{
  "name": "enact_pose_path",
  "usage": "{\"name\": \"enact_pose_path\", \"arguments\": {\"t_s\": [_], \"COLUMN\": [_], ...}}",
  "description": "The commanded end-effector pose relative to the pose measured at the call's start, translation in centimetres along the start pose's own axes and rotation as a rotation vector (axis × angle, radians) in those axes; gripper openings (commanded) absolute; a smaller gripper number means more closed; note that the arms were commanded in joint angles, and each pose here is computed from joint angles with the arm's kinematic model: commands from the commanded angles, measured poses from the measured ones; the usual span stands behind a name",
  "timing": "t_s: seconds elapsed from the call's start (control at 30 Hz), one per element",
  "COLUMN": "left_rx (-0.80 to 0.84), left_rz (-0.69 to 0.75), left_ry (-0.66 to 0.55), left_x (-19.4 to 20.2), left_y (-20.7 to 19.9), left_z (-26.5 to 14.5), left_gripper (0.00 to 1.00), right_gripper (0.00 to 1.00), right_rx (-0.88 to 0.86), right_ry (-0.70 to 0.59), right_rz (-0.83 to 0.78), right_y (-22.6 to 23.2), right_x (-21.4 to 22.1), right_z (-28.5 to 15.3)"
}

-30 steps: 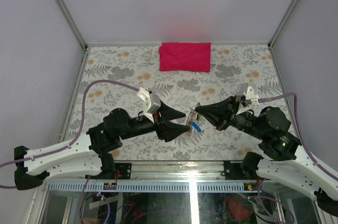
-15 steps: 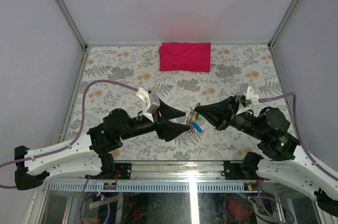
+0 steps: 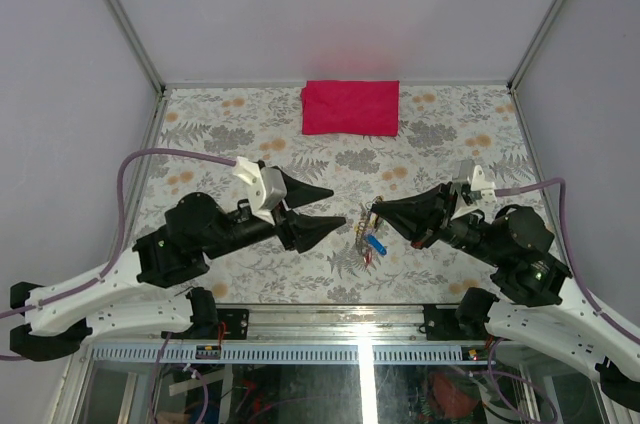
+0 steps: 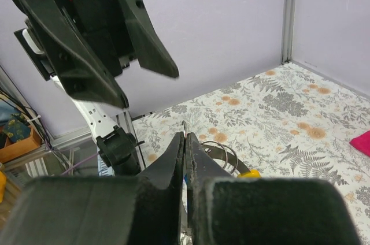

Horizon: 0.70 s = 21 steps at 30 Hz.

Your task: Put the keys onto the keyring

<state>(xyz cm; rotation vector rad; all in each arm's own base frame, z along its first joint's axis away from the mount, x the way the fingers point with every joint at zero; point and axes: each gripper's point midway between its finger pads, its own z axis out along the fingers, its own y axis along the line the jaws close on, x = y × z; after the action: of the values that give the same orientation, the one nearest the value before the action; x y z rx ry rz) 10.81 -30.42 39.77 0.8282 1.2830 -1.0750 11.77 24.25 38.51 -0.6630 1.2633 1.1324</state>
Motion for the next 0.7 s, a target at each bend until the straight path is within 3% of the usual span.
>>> {"name": "enact_pose_path", "arguments": {"t_s": [0.0,0.27,0.67], "left_rx": [-0.062,-0.099,-0.142], "left_rz": [0.141,0.308,0.406], "left_ry": [0.044,0.096,0.083], "left_x": [-1.6,-3.1,-3.9], "left_y": [1.5,2.7,3.8], "left_z": [-0.8,-0.8,-2.1], "left_gripper": [0.53,0.53,0.54], "right_gripper": [0.0,0.0,0.0], "right_rx": [-0.002,0.019,-0.006], "right_ry": [-0.084,0.029,0.16], "right_rz": [-0.001,0.024,0.073], "right_y": [0.5,0.6,0.7], "right_x": [-3.4,-3.8,-3.1], "right_z": [0.1,0.7,4.3]}}
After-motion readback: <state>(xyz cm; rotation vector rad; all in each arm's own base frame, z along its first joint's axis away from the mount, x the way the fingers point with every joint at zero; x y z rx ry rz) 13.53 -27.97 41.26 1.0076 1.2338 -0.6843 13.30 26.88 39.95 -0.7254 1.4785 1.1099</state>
